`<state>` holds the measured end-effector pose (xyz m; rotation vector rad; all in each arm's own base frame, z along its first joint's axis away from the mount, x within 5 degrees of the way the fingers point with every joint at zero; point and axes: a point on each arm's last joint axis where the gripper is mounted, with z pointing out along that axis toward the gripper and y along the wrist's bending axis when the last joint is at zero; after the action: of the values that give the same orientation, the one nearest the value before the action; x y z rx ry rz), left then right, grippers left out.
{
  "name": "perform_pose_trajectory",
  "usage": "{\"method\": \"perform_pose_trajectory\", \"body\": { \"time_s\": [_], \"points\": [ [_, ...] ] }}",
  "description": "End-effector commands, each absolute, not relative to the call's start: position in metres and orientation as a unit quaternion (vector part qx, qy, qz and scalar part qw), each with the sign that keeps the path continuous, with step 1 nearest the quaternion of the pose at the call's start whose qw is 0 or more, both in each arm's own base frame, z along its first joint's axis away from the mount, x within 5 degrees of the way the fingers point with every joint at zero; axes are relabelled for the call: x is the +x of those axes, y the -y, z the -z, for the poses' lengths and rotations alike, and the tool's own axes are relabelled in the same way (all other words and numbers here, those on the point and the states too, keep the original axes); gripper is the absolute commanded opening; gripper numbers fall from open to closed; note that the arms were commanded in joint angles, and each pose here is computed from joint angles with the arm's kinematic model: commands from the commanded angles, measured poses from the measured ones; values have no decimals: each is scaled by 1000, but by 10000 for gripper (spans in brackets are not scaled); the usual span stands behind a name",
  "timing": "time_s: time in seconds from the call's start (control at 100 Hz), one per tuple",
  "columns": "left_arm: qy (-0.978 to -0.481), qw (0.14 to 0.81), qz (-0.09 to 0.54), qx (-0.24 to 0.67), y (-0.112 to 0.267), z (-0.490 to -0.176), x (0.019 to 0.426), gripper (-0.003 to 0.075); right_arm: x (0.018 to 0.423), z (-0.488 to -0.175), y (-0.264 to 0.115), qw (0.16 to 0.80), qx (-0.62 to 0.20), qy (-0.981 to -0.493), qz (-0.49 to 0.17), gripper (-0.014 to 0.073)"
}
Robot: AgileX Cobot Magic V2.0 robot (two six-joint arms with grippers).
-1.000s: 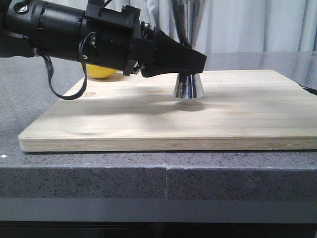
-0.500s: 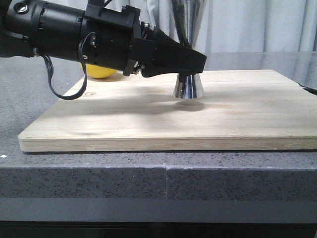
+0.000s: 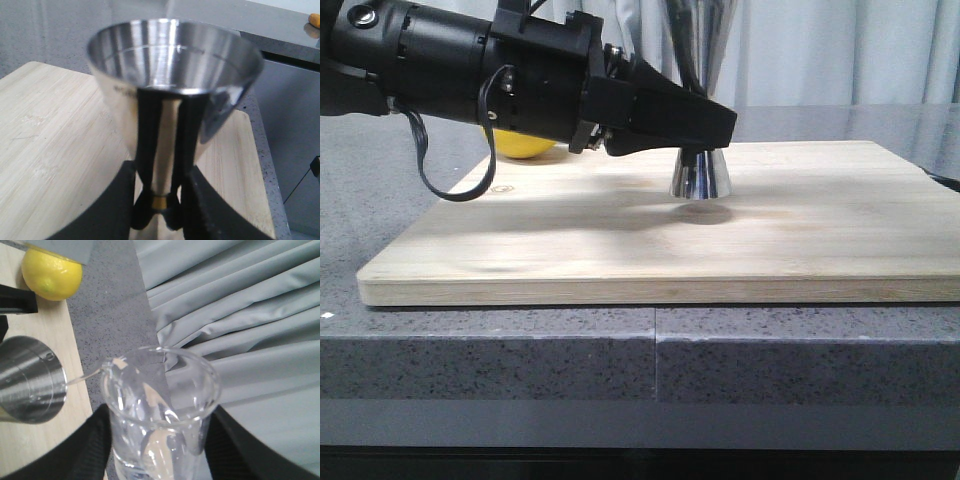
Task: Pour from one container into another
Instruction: 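Pour the clear liquid from the beaker into the jigger cup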
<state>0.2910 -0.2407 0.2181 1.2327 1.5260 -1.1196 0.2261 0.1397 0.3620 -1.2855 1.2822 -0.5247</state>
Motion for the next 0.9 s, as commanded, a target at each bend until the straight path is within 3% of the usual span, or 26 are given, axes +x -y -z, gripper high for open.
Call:
{"method": "perform_pose_trajectory", "body": {
  "time_s": [0.0,0.89],
  "points": [
    [-573,463,467,488,240,-252,288,-21,220,-384,-137,614,-543,-522,237,293],
    [-572,459,463,497,240,-251,287,-21,219,-386,-139,615,-558,-498,249,293]
  ]
}}
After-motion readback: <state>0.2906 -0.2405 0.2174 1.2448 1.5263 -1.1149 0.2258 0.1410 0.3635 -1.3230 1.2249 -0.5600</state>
